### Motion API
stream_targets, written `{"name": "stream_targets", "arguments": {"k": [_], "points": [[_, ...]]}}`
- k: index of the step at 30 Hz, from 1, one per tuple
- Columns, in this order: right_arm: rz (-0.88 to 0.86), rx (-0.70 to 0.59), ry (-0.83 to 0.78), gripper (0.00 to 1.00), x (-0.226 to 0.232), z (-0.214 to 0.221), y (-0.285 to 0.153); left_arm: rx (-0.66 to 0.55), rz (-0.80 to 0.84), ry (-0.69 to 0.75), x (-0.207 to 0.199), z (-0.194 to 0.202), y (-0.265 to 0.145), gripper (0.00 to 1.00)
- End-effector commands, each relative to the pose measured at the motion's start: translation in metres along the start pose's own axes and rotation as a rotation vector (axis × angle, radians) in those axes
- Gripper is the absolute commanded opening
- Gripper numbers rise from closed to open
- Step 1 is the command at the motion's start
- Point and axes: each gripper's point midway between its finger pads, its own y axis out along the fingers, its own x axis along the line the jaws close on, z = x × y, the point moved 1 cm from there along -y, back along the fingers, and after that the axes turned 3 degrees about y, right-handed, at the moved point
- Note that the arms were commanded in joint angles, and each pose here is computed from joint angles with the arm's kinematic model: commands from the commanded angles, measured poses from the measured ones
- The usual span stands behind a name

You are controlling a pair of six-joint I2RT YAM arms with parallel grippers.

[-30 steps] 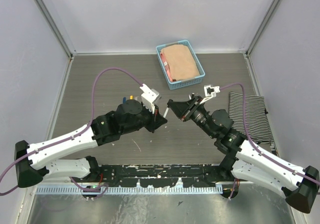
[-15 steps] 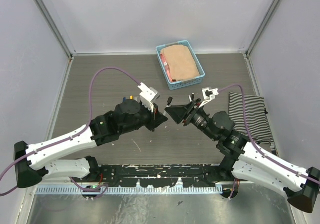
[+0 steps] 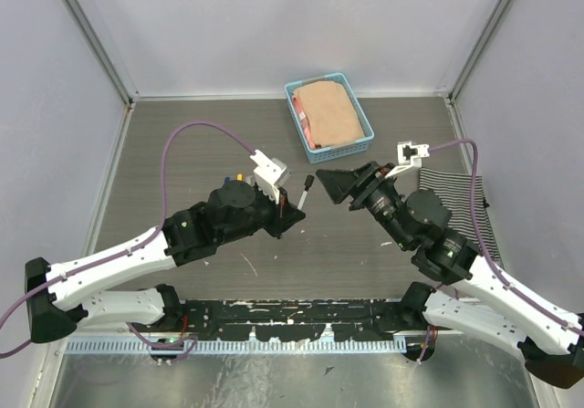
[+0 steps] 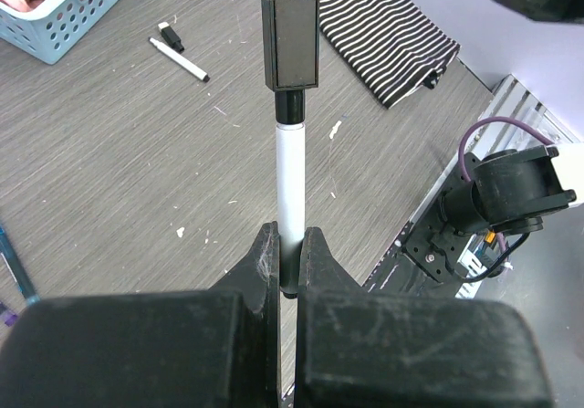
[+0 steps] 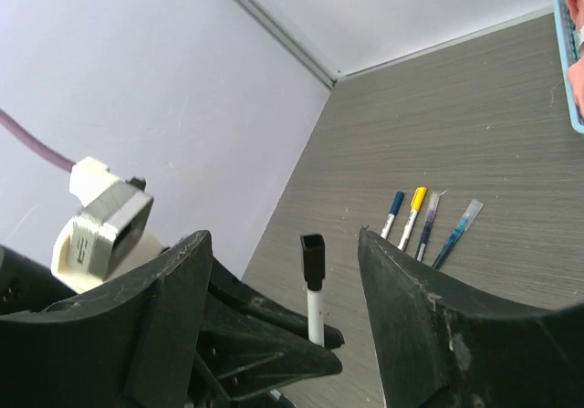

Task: Insert the pens into the pen caps
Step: Press the pen cap onto the pen.

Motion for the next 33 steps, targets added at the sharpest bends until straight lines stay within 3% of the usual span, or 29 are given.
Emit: {"name": "stream_targets", "arguments": {"k": [1,10,33], "points": [[0.058,-0.026,0.024,0.7,0.007,-0.014,0.011,-0.061,0.012,-0.007,-0.003,-0.015,-0.004,0.0],[0.07,0.056,0.016,0.65,0.014,0.001,0.03,-0.063,0.015,-0.007,-0.004,-0.015,-0.005,0.0],[0.044,0.123,0.028,0.36,0.013,0.023,0.039,-0.06,0.012,-0.006,-0.003,-0.014,-0.006,0.0]]}}
